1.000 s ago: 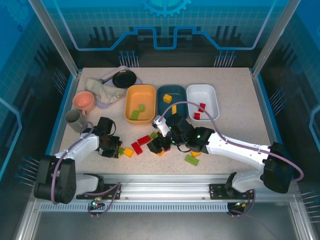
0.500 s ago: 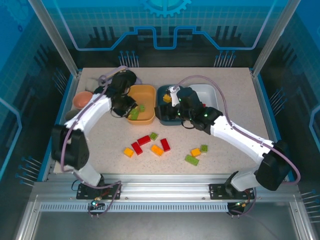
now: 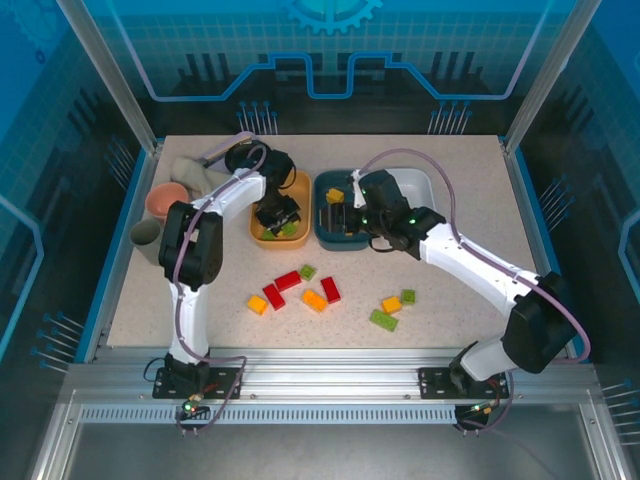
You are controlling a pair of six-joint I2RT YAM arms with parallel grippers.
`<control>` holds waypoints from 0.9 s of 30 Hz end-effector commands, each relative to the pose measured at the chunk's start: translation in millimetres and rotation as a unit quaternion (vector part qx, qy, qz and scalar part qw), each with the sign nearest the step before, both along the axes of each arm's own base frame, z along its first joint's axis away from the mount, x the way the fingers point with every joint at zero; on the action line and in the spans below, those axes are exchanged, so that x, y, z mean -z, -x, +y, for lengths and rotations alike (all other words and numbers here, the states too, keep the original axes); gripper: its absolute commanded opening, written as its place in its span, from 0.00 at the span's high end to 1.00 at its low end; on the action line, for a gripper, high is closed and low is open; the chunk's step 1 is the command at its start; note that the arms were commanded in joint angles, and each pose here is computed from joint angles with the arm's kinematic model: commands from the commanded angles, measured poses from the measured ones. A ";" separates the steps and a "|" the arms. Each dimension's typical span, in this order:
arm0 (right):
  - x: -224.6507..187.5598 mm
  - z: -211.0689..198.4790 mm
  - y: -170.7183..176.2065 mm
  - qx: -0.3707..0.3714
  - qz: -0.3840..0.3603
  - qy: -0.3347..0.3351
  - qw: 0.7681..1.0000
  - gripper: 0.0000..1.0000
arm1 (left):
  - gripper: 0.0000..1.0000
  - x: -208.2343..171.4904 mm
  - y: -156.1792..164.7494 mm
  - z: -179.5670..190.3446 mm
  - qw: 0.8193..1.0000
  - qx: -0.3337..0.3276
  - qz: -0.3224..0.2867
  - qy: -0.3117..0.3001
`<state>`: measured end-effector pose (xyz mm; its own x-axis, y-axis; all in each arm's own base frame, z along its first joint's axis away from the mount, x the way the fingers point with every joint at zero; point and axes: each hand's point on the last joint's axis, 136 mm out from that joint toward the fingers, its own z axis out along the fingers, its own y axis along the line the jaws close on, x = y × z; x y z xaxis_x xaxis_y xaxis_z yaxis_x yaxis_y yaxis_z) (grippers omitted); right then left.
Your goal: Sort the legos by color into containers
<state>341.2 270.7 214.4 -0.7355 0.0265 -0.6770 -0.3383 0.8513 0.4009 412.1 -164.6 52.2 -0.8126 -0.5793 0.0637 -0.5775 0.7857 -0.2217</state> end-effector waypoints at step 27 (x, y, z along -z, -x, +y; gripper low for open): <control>79.3 -8.9 109.3 -0.112 0.081 0.231 0.963 0.30 | 0.20 -167.7 97.1 1.0 0.964 0.090 -0.241 0.064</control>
<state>242.9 257.6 158.2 -0.7720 -0.3490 -0.5312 -0.4758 0.8715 0.1189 342.2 -161.7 244.1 -0.8120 -0.4969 -0.3060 -0.2752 0.7885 -0.5500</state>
